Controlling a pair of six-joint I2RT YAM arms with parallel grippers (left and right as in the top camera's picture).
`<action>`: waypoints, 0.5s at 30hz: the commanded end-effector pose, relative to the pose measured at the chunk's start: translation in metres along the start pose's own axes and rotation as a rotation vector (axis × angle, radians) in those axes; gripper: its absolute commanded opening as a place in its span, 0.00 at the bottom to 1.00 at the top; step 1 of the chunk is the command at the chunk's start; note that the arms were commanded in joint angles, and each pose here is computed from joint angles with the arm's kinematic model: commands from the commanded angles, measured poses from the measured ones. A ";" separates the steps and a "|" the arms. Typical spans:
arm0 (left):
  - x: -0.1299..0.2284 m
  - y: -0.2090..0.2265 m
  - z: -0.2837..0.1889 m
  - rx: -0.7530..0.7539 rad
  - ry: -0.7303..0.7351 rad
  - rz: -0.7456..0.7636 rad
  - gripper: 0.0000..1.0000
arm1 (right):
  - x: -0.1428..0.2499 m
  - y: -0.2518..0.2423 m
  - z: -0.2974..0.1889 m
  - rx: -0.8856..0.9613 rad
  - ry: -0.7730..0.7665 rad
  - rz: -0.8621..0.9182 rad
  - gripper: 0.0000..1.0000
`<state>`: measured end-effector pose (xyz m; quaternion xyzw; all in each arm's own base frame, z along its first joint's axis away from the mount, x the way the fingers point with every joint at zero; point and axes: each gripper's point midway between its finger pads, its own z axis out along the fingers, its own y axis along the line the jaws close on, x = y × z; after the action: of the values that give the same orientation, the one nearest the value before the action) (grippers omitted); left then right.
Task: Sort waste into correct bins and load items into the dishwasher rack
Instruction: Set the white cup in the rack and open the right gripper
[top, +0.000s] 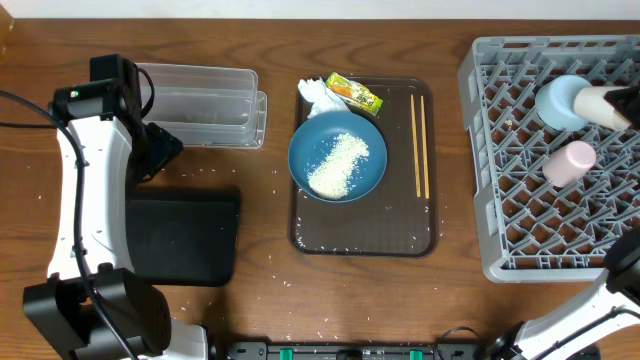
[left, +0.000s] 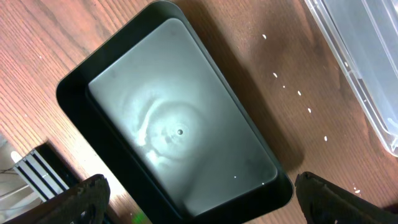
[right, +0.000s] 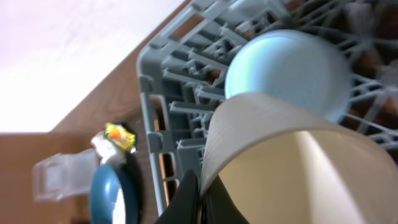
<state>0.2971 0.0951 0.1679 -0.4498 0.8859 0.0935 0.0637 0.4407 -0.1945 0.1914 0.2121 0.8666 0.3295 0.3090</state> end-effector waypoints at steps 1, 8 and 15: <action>0.000 0.004 -0.004 -0.001 -0.011 0.001 0.98 | 0.001 0.014 -0.006 -0.250 -0.053 -0.011 0.01; 0.000 0.004 -0.004 -0.001 -0.011 0.001 0.98 | 0.003 -0.026 -0.019 -0.275 -0.127 0.084 0.01; 0.000 0.004 -0.004 -0.001 -0.011 0.001 0.98 | 0.016 -0.047 -0.019 -0.278 -0.149 0.082 0.01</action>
<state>0.2971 0.0951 0.1679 -0.4498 0.8859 0.0935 0.0637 0.4105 -0.2354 0.1616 0.2425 0.7898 0.4181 0.3777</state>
